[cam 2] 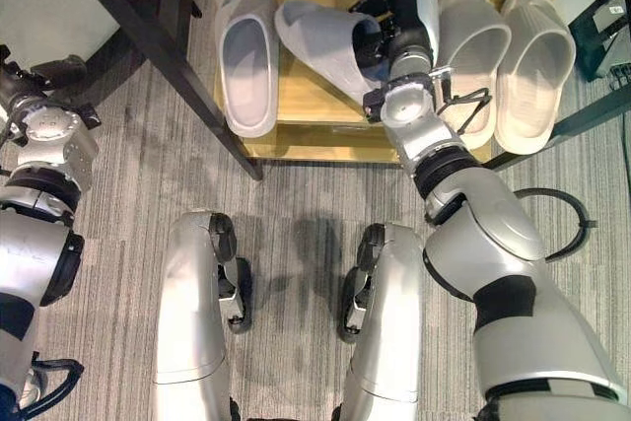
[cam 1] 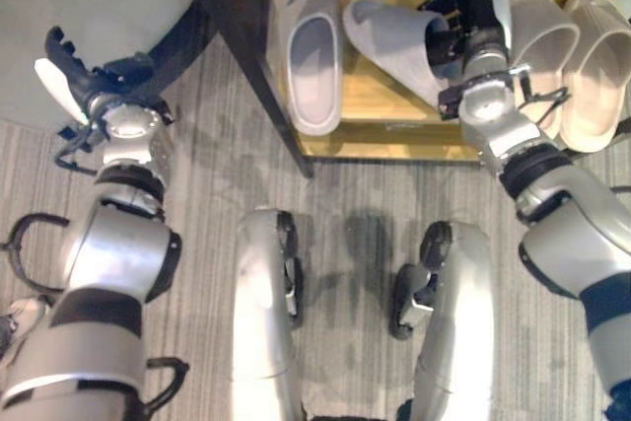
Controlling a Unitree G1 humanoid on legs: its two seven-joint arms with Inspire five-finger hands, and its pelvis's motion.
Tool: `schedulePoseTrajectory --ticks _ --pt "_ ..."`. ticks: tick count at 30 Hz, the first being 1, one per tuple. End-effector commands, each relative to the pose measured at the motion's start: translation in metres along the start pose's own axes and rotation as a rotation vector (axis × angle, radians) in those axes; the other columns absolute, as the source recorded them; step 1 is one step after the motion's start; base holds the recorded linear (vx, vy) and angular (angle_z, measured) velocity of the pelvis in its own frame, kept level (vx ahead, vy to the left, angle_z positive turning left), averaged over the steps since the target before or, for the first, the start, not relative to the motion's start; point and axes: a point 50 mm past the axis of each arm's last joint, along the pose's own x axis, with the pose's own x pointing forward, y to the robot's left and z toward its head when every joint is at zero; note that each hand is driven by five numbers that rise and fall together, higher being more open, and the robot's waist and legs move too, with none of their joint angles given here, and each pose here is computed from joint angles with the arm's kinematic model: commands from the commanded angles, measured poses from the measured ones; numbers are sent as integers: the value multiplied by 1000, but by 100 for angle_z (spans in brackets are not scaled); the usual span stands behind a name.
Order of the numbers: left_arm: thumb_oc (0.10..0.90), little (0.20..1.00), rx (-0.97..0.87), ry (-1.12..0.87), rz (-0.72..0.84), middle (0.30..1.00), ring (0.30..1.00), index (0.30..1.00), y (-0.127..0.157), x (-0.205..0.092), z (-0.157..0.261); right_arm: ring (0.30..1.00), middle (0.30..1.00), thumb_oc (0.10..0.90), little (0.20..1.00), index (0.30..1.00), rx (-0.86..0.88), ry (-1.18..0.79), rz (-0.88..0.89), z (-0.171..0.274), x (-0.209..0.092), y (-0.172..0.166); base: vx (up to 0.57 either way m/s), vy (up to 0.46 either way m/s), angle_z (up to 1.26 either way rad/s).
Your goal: Arrange the slippers neatly on the shoe rack.
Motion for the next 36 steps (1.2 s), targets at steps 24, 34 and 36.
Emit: schedulePoseTrajectory --ticks 24,34,36 --pt "800 900 -21 -271 -87 900 900 900 3 10 94 900 900 800 900 900 132 -222 -71 99 26 -45 12 6 4" --pt "800 900 -30 -245 -160 900 900 900 -7 6 87 900 900 800 900 900 -46 -184 88 89 25 -28 -2 13 -1" --pt "800 900 -20 -235 -159 900 900 900 -2 9 82 900 900 800 900 900 -107 -175 128 86 25 -28 0 0 0"
